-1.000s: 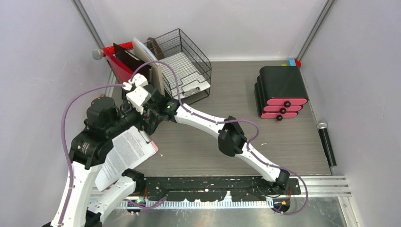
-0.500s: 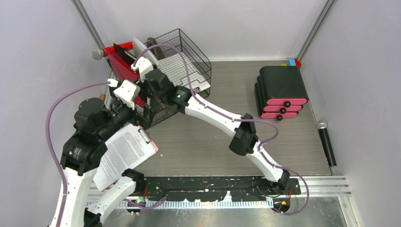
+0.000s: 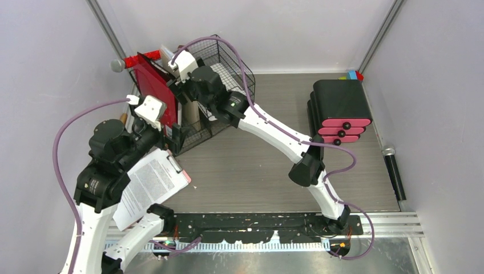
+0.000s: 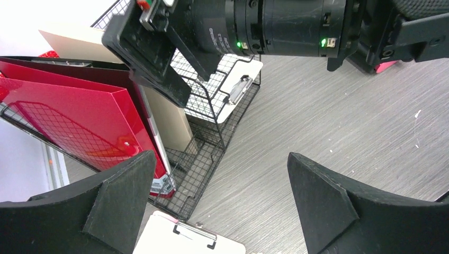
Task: Organize the desk
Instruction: Move the folder to the center of the board.
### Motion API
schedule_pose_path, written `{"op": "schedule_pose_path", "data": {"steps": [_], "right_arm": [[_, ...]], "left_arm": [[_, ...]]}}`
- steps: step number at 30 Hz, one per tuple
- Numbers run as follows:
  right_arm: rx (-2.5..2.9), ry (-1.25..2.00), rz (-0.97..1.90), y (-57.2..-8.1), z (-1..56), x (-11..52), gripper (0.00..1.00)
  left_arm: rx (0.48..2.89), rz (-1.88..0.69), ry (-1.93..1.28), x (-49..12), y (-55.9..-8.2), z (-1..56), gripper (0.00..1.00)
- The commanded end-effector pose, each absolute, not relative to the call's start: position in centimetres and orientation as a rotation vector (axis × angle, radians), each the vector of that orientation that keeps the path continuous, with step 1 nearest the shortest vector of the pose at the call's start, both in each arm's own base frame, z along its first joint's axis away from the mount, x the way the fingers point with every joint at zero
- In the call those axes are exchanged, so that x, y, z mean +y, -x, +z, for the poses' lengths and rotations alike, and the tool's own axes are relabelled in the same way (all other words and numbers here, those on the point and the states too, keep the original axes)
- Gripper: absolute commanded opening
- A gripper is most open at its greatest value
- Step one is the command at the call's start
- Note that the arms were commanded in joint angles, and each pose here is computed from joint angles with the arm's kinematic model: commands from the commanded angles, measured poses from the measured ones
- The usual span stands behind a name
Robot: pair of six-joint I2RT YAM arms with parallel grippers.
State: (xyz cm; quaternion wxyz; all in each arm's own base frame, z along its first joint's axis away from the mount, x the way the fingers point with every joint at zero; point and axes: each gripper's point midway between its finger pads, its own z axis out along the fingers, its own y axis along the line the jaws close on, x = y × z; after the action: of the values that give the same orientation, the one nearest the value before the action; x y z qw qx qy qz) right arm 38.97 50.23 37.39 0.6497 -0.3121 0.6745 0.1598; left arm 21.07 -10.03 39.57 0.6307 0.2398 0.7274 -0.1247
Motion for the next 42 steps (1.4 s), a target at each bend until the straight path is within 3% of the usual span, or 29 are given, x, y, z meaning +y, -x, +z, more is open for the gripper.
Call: {"op": "schedule_pose_path", "data": {"steps": [1, 10, 18, 30, 42], "right_arm": [[1.516, 0.747, 0.340, -39.4, 38.7, 48.1, 0.84], [1.586, 0.775, 0.339, -41.3, 39.0, 42.3, 0.81], [1.602, 0.847, 0.308, -42.2, 40.5, 34.2, 0.81], [1.697, 0.989, 0.371, -38.3, 38.3, 26.0, 0.85], [1.831, 1.000, 0.741, -31.7, 32.7, 26.3, 0.94]], "left_arm": [[1.618, -0.267, -0.518, -9.9, -21.9, 40.4, 0.99], [1.668, -0.189, -0.538, -9.1, -22.7, 38.0, 0.99], [1.788, -0.106, -0.735, -8.6, -22.0, 32.1, 0.99], [2.058, 0.140, -0.909, -4.3, -20.3, 22.3, 0.99], [2.216, 0.304, -0.794, -0.3, -18.6, 18.7, 0.99]]}}
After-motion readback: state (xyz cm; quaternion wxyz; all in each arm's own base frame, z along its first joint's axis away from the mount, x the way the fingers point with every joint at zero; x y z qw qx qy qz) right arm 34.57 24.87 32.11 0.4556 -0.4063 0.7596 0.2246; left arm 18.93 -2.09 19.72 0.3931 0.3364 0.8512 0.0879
